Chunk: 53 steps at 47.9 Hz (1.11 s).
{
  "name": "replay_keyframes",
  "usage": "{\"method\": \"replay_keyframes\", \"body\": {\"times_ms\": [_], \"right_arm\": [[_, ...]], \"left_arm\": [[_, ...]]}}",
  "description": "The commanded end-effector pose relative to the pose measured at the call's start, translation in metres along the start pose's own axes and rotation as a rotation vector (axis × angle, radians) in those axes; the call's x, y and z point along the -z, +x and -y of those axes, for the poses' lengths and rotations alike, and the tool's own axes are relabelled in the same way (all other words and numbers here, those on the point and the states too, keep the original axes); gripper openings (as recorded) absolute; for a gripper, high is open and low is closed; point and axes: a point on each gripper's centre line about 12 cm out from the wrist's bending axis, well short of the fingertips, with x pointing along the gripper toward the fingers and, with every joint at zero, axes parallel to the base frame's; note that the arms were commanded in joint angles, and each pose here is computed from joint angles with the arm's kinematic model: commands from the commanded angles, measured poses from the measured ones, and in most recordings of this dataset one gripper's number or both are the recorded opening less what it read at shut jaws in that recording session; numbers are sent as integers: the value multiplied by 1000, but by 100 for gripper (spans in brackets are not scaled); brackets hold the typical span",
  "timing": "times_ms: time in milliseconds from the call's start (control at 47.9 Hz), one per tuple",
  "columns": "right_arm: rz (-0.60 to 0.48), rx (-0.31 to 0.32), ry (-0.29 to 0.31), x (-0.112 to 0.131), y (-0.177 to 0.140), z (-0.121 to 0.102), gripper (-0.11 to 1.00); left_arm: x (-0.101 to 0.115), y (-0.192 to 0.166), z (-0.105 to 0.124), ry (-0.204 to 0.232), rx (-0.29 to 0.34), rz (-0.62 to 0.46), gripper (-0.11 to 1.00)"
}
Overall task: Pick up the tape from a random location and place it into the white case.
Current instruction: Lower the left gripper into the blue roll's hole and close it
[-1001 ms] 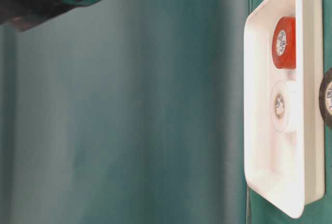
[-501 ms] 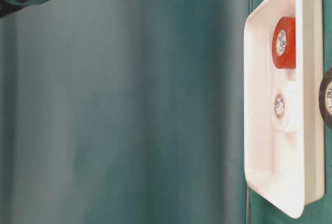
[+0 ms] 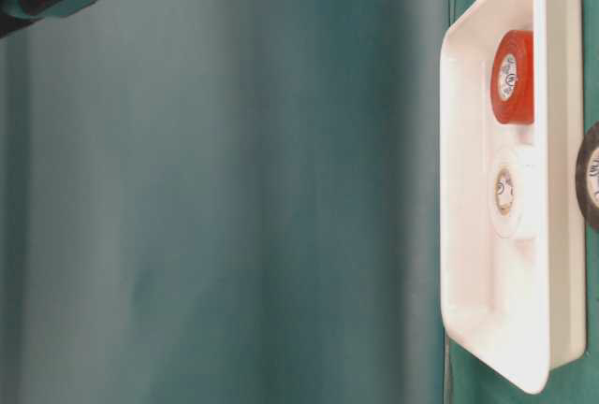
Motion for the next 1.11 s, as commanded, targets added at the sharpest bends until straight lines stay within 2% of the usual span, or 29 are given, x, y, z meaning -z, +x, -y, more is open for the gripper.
{"method": "replay_keyframes", "body": {"times_ms": [0, 876, 1085], "right_arm": [[26, -2, -2, -10, -1, -1, 87], [26, -2, -2, -10, -1, -1, 87], [24, -2, -2, -10, -1, -1, 87]], "left_arm": [[-12, -43, 0, 0, 3, 90, 23], [-12, -42, 0, 0, 3, 89, 23], [-7, -43, 0, -3, 1, 52, 23]]}}
